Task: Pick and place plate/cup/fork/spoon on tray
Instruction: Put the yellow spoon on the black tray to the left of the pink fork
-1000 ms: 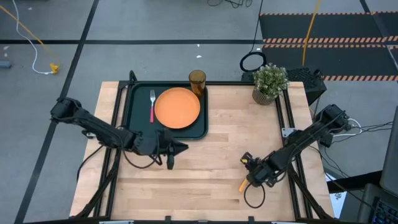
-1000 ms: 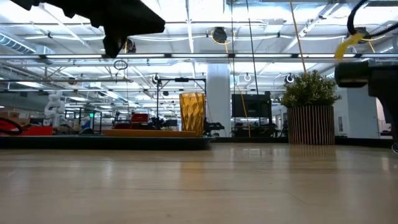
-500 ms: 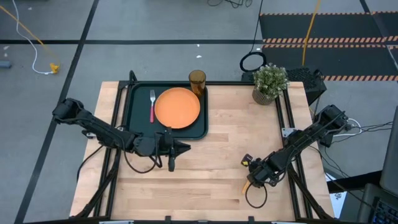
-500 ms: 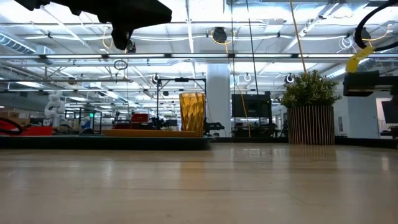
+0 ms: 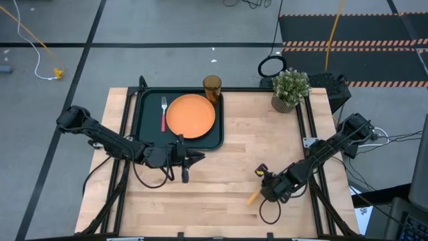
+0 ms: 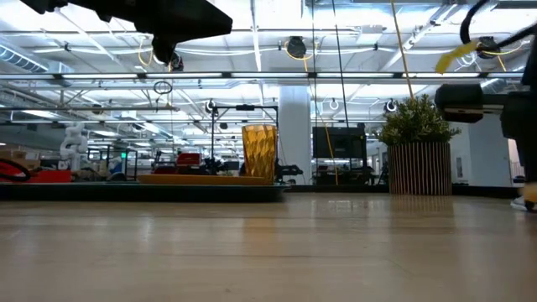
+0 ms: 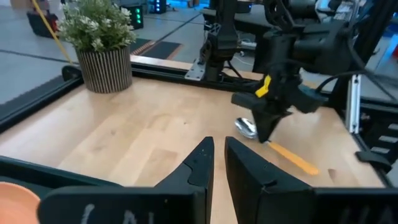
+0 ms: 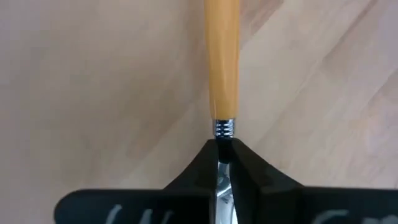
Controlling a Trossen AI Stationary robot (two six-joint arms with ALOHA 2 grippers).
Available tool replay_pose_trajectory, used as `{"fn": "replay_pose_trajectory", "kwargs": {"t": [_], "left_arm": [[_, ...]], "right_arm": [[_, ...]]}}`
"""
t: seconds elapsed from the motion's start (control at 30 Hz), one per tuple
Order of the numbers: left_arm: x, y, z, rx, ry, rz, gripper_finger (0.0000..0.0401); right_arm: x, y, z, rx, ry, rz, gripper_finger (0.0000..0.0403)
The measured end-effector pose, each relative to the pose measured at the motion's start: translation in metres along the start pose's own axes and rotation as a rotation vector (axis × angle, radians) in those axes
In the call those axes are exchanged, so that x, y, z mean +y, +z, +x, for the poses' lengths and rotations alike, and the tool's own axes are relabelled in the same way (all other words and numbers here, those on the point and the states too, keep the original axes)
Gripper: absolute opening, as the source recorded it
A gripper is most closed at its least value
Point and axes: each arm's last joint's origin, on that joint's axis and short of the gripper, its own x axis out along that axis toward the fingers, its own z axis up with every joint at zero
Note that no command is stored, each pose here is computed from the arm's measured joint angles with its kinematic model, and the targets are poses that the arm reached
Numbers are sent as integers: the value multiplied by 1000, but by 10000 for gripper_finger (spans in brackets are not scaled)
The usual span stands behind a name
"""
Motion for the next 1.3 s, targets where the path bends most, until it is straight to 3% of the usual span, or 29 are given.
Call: {"fn": "replay_pose_trajectory", "kwargs": {"t": [0.17, 0.4, 0.57, 0.73, 0.83, 1.0, 1.13, 1.3], "left_arm": [[0, 0, 0, -1, 27, 38, 69], [-2, 8, 2, 32, 44, 46, 155], [-5, 18, 3, 38, 50, 33, 196], [-5, 19, 3, 36, 52, 20, 204], [-5, 18, 4, 37, 56, 8, 204], [-9, 13, 12, 23, 49, 0, 205], [-13, 5, 23, 38, 49, 57, 205], [-26, 16, 44, 68, 32, 120, 205]], "right_arm": [[-7, 9, 0, -93, -88, 111, 6], [-24, 16, -10, -200, -238, 245, 0], [-37, 14, -15, -225, -242, 331, 0], [-37, 12, -14, -210, -156, 335, 0], [-37, 12, -14, -213, -162, 336, 0], [-40, 11, -14, -200, -272, 347, 0], [-44, 11, -15, -196, -373, 366, 0], [-52, 12, -16, -221, -439, 404, 0]]}}
